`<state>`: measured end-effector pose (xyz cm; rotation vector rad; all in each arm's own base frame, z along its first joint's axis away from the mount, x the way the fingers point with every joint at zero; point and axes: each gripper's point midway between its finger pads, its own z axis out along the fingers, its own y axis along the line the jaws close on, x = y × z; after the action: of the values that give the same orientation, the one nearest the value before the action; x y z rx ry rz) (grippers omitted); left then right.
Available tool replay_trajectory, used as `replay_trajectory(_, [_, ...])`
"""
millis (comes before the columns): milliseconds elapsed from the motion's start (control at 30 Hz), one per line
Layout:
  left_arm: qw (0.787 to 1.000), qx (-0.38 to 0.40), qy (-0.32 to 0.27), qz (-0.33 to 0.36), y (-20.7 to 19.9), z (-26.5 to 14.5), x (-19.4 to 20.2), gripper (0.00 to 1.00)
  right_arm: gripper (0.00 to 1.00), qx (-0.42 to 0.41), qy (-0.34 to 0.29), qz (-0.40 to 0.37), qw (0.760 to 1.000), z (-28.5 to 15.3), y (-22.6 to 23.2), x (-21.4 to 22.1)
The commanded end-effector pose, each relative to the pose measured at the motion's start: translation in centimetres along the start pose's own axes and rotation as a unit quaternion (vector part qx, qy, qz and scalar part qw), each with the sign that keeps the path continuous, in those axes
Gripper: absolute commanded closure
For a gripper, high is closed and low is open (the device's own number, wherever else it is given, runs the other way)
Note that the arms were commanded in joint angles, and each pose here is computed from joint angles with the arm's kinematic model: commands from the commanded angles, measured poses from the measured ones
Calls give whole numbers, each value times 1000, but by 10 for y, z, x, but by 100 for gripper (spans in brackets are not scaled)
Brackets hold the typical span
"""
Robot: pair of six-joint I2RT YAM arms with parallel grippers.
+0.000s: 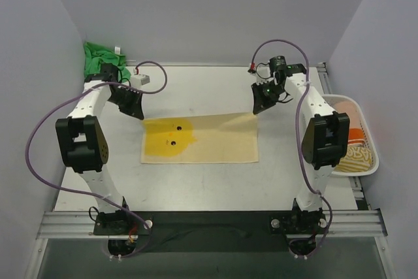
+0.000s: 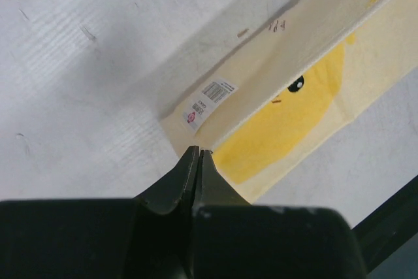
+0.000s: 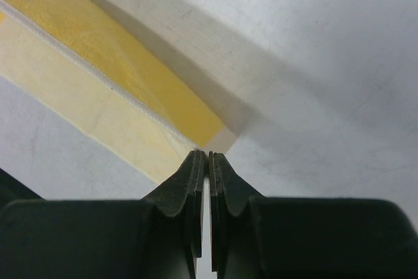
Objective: Roll the towels
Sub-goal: Fold the towel
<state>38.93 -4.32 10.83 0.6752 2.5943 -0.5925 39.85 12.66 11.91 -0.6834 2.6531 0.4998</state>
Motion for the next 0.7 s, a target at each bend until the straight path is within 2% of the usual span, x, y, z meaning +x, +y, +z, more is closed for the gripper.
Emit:
replay_trajectory(0, [999,18,11,37,-18,-18,18,100,100,-39,45,5,998,-6,22,36])
replay_trajectory(300, [996,48,71,40,-37,-21,71,100,100,-69,112,6,991,-4,46,99])
replay_trajectory(367, [994,61,90,21,-39,-11,86,100,100,-73,135,7,988,5,48,111])
replay_trajectory(467, [994,58,88,-5,-34,1,88,100,100,-81,163,9,983,21,51,121])
replay_trajectory(533, [997,51,53,-2,-32,2,72,88,100,-83,171,12,982,27,52,124])
replay_trajectory(567, [998,51,39,1,-32,1,64,72,100,-83,175,10,981,31,54,124])
replay_trajectory(667, [999,40,1,10,-28,-5,35,53,100,-80,173,11,982,33,54,122])
